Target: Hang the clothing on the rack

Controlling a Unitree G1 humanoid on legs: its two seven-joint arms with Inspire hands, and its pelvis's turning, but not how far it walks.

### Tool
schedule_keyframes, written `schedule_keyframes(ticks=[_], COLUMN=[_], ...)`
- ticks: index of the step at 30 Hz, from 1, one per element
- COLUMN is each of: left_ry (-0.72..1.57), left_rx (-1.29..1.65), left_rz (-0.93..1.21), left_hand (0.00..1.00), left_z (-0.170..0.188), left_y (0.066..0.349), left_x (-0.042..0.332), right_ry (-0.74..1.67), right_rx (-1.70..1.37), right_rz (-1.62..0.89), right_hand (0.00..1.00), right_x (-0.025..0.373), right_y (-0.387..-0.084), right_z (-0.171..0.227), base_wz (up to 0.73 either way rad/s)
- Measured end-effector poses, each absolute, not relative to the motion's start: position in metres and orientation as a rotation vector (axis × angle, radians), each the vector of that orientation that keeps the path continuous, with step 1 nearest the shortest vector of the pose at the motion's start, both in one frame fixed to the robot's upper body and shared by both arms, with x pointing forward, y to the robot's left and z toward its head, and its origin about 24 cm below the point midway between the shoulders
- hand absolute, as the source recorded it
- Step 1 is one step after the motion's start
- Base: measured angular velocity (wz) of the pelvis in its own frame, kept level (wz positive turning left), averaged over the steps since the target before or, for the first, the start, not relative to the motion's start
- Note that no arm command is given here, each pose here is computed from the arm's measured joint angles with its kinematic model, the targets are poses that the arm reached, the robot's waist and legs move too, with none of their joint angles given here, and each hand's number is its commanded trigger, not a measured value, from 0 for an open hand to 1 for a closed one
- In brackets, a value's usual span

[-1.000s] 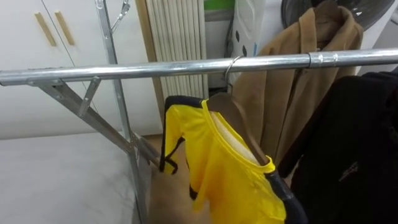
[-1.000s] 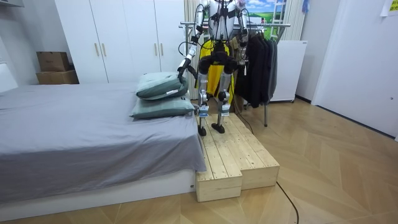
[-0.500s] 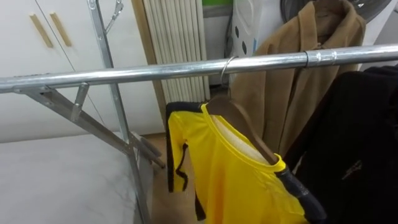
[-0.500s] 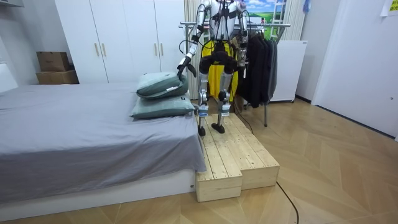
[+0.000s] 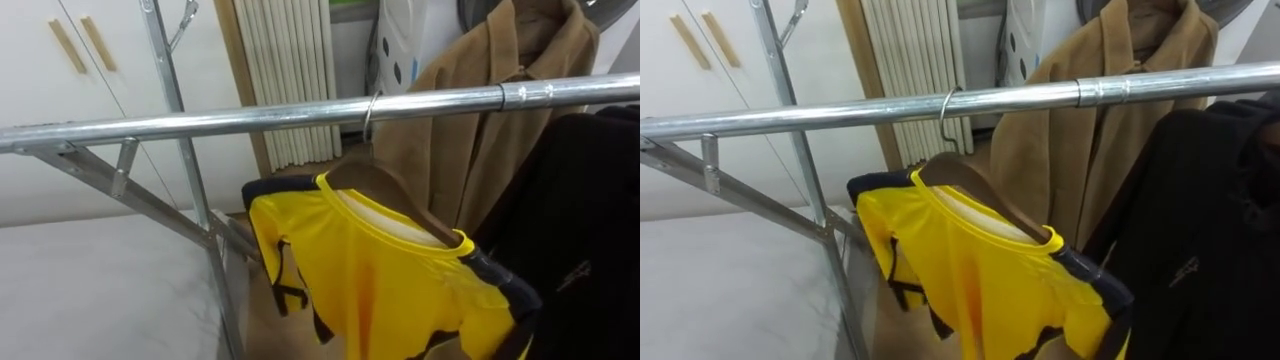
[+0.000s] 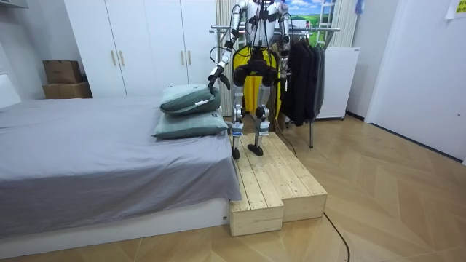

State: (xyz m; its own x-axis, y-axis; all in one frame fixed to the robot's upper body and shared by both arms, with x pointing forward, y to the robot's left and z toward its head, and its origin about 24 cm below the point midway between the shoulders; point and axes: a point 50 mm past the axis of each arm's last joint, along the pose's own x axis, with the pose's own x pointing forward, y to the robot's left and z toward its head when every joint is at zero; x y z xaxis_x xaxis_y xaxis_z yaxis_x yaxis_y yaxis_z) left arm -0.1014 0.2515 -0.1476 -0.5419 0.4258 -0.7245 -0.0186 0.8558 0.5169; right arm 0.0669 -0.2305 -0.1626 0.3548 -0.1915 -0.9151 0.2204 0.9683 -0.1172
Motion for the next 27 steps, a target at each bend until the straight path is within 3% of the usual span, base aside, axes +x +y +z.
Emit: schedule_keyframes(ticks=[27], left_ry=[2.082], left_rx=[0.309], left_rz=[0.488], left_hand=[0.0], left_z=[-0.148], left_y=[0.255], left_x=[-0.101], right_ry=[1.232], right_rx=[0.013], right_rz=[-0.289], right_hand=[0.0], right_x=[0.057], right_y=[-0.233], right_z=[-0.166], base_wz=[0.02])
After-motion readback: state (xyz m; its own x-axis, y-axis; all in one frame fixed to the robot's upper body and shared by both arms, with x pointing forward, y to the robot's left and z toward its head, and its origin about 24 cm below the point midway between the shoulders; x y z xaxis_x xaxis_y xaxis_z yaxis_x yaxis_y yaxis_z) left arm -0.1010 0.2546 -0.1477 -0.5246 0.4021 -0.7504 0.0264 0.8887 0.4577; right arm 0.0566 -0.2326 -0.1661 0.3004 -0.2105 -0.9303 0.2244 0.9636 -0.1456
